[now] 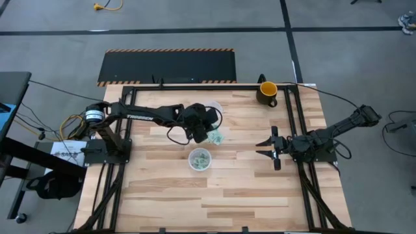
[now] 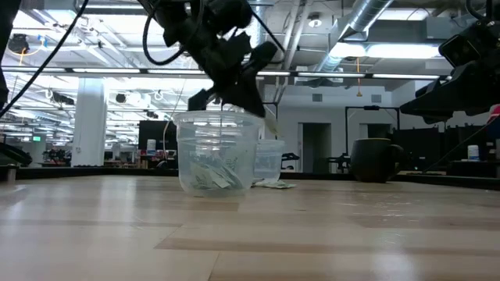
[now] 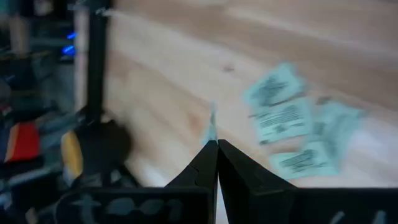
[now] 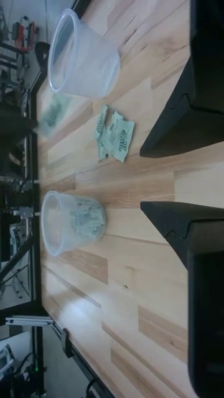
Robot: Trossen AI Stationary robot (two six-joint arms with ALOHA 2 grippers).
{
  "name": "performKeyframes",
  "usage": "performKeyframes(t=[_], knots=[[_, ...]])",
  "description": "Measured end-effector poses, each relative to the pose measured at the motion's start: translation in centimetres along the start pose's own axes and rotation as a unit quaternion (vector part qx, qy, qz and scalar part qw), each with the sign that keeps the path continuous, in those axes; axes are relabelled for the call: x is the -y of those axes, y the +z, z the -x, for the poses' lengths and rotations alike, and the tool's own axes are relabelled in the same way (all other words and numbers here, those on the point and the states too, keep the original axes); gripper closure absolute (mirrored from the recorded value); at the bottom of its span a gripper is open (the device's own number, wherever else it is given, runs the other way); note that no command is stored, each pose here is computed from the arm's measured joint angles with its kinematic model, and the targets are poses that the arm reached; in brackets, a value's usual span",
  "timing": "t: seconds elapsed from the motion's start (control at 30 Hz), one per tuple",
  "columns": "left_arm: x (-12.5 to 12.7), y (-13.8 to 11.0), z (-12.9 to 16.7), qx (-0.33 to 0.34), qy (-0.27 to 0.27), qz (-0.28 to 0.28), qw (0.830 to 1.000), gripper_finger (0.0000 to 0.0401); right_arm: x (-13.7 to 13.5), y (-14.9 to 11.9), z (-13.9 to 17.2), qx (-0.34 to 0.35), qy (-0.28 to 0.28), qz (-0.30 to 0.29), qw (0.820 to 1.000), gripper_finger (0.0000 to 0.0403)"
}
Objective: Pick and place items into bin
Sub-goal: Put the top left stevia packet into the top bin
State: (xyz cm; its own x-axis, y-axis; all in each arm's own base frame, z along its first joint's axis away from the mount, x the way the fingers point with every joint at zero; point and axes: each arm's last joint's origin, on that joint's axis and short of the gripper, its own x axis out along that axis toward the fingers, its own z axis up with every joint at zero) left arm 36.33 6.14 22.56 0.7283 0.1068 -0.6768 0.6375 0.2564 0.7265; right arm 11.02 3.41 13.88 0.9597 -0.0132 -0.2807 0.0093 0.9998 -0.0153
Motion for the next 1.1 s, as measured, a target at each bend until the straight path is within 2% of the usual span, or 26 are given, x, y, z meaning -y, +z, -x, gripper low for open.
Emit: performKeyframes(t=[0.23,0.47,0.87,1.1], knots=[[-1.7,-2.6,1.0,-0.066,0.074,0.054,0.994,0.0401,0.0,0.0,0.0,0.000,0.000,0.000,1.000,0.0284],[-1.3,-5.5,1.2,-0.104,0.054,0.108,0.987,0.0401,0.0,0.0,0.0,0.000,0.000,0.000,1.000,0.0284],[-1.0,-5.3,1.1,-0.074,0.035,0.135,0.987,0.0399,0.0,0.0,0.0,0.000,0.000,0.000,1.000,0.0284],[-0.7,-5.0,1.0,-0.068,0.019,0.127,0.989,0.0361,0.0,0.0,0.0,0.000,0.000,0.000,1.000,0.0284]])
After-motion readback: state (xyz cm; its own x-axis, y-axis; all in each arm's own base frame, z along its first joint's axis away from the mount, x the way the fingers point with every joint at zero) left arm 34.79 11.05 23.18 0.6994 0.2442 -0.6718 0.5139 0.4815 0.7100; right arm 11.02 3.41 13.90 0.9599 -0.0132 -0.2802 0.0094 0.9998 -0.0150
